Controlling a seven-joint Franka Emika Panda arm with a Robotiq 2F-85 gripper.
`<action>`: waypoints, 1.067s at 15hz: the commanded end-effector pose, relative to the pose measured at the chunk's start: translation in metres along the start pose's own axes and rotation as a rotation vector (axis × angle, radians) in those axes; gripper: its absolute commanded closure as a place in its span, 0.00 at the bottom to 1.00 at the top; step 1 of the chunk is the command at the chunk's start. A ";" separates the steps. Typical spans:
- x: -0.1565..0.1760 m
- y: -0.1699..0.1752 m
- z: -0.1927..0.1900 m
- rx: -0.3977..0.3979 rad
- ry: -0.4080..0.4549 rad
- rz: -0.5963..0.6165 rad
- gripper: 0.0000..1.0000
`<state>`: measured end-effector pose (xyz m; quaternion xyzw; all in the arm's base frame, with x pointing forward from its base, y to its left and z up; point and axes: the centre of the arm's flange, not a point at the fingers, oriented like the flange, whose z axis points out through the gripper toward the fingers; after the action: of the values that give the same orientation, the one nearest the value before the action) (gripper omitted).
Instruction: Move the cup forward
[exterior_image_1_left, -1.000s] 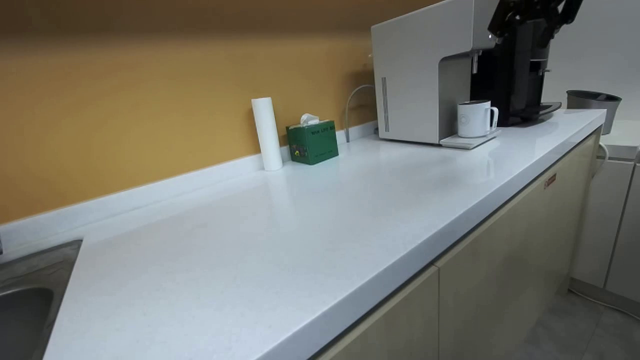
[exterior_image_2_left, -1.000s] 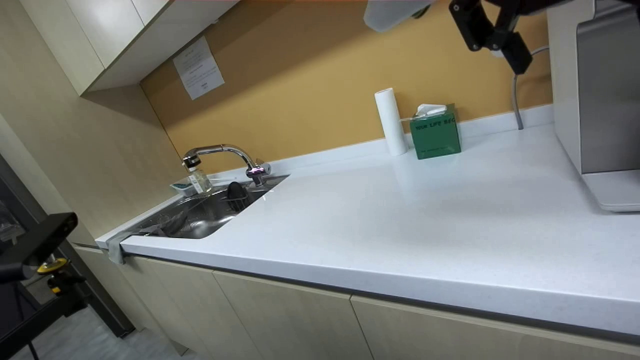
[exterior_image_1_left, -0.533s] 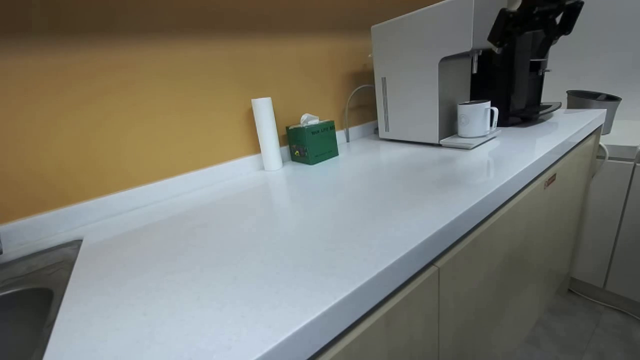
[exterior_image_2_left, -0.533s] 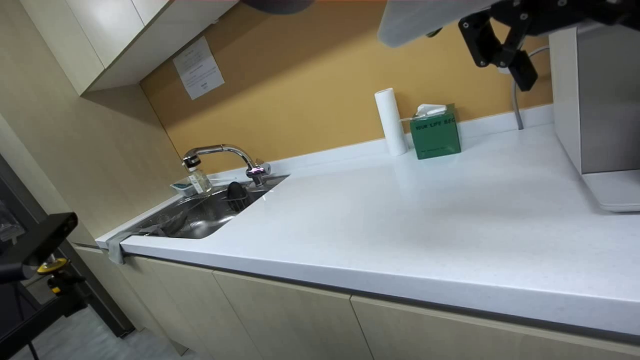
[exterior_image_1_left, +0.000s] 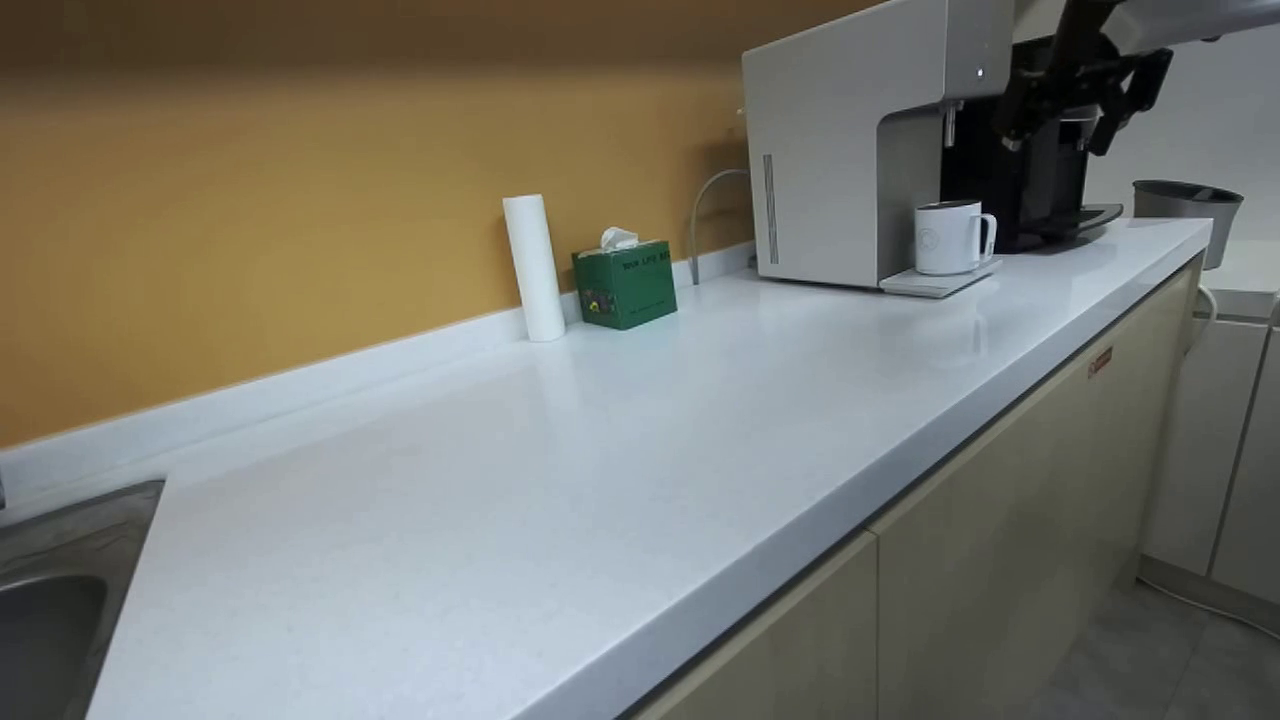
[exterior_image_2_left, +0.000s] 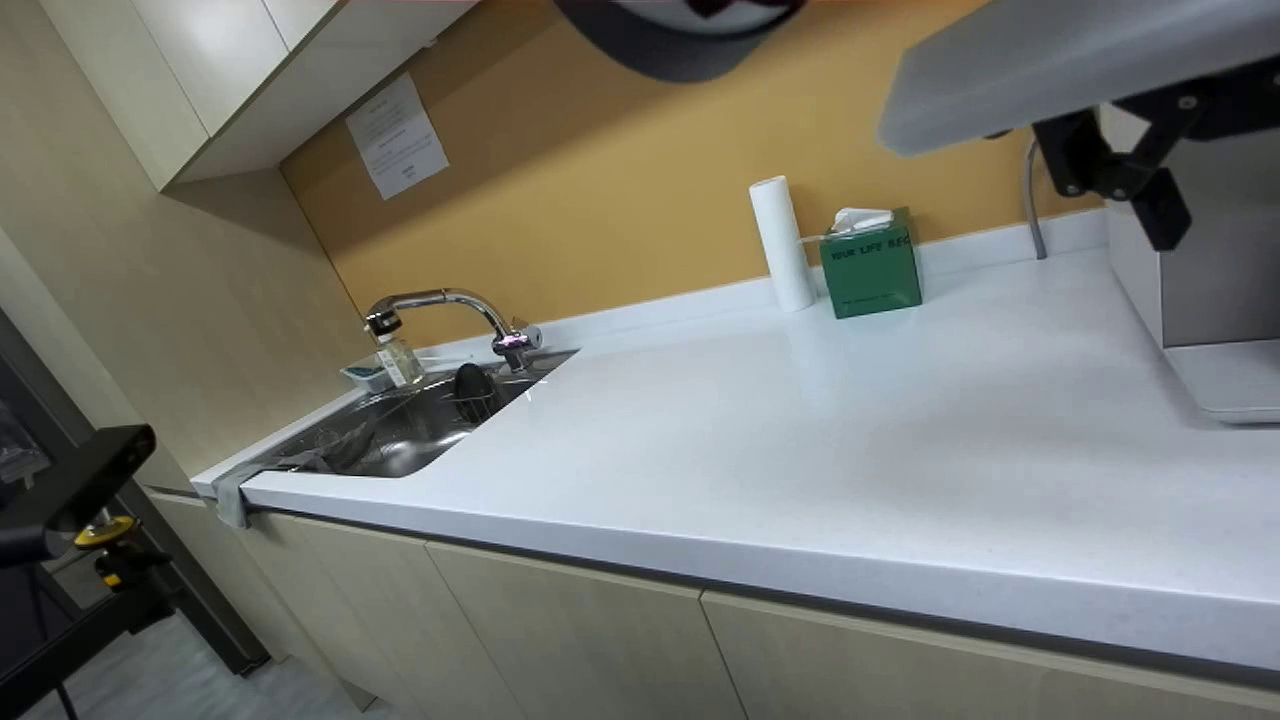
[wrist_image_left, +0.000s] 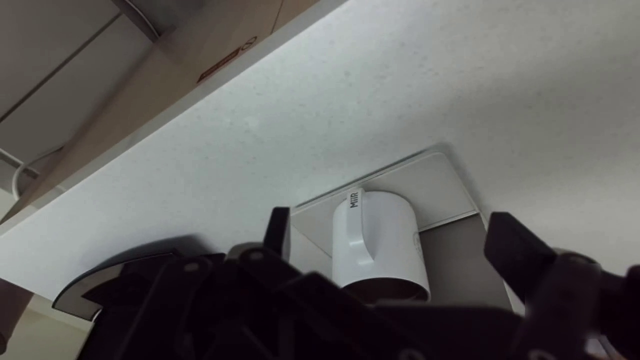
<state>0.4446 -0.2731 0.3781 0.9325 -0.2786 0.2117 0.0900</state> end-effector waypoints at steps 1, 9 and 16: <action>0.025 0.008 0.025 -0.002 0.043 0.008 0.00; 0.027 0.004 0.048 0.002 0.068 -0.006 0.00; 0.033 0.005 0.075 -0.045 0.057 -0.067 0.00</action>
<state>0.4816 -0.3073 0.3344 0.9312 -0.2584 0.2323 0.1100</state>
